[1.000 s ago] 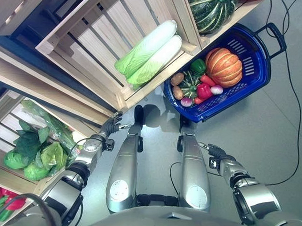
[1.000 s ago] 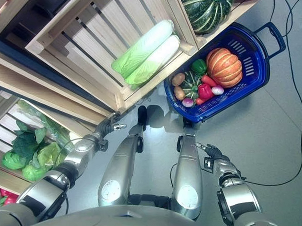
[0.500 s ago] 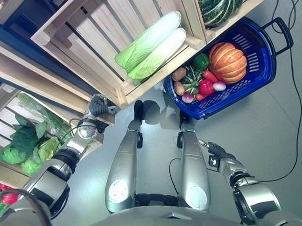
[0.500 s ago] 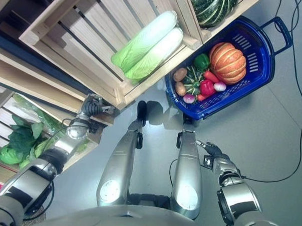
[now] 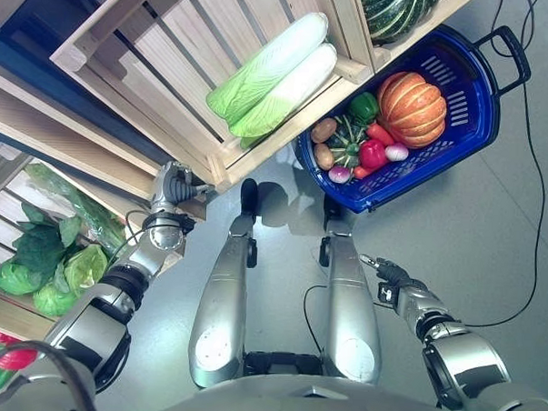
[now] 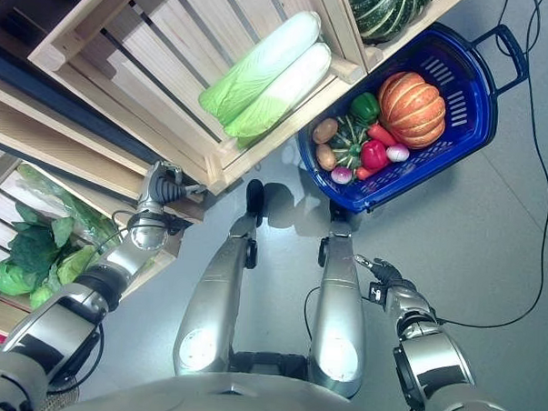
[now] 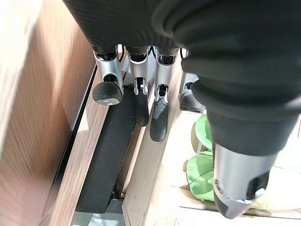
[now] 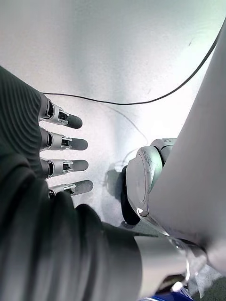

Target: Pick up fruits and vegetables into the basket

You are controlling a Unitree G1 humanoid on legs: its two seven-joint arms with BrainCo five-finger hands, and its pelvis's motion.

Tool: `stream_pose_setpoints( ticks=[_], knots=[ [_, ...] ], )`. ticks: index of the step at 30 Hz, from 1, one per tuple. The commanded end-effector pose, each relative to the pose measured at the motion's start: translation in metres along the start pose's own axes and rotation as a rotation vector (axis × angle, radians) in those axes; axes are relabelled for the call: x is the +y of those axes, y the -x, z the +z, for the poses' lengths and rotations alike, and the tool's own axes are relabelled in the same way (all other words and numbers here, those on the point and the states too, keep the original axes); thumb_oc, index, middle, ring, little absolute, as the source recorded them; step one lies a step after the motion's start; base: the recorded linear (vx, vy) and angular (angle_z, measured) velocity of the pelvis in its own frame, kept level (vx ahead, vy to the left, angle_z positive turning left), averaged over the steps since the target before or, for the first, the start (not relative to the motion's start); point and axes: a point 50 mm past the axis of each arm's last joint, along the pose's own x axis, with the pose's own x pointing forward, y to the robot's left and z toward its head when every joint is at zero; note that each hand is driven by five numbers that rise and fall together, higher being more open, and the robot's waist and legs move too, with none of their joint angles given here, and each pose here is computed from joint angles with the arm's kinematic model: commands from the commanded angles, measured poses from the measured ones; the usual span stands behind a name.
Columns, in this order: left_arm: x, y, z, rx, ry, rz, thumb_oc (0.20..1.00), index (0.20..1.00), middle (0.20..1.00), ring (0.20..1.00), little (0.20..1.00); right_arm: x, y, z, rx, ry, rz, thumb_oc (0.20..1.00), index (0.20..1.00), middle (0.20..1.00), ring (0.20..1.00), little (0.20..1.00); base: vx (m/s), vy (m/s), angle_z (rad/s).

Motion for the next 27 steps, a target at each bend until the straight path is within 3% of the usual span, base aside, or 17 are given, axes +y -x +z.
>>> stream_pose_setpoints(
  ticks=[1,13,27],
  knots=[
    [0.043,-0.058,0.128,-0.471,0.175,0.164,1.000,1.000,1.000,1.000,1.000,-0.004,0.001,-0.008,0.020,0.043,-0.008,1.000,1.000,1.000,1.000,1.000,0.00,0.000,0.00],
    [0.025,-0.041,0.122,-0.487,0.266,0.080,1.000,1.000,1.000,1.000,1.000,-0.003,0.001,-0.012,0.022,0.012,-0.016,1.000,1.000,1.000,1.000,1.000,0.00,0.000,0.00],
    [-0.011,0.013,0.104,-0.513,0.350,-0.128,1.000,1.000,1.000,1.000,1.000,-0.016,0.004,-0.024,0.052,-0.057,-0.071,1.000,1.000,1.000,1.000,1.000,0.00,-0.010,0.04]
  ],
)
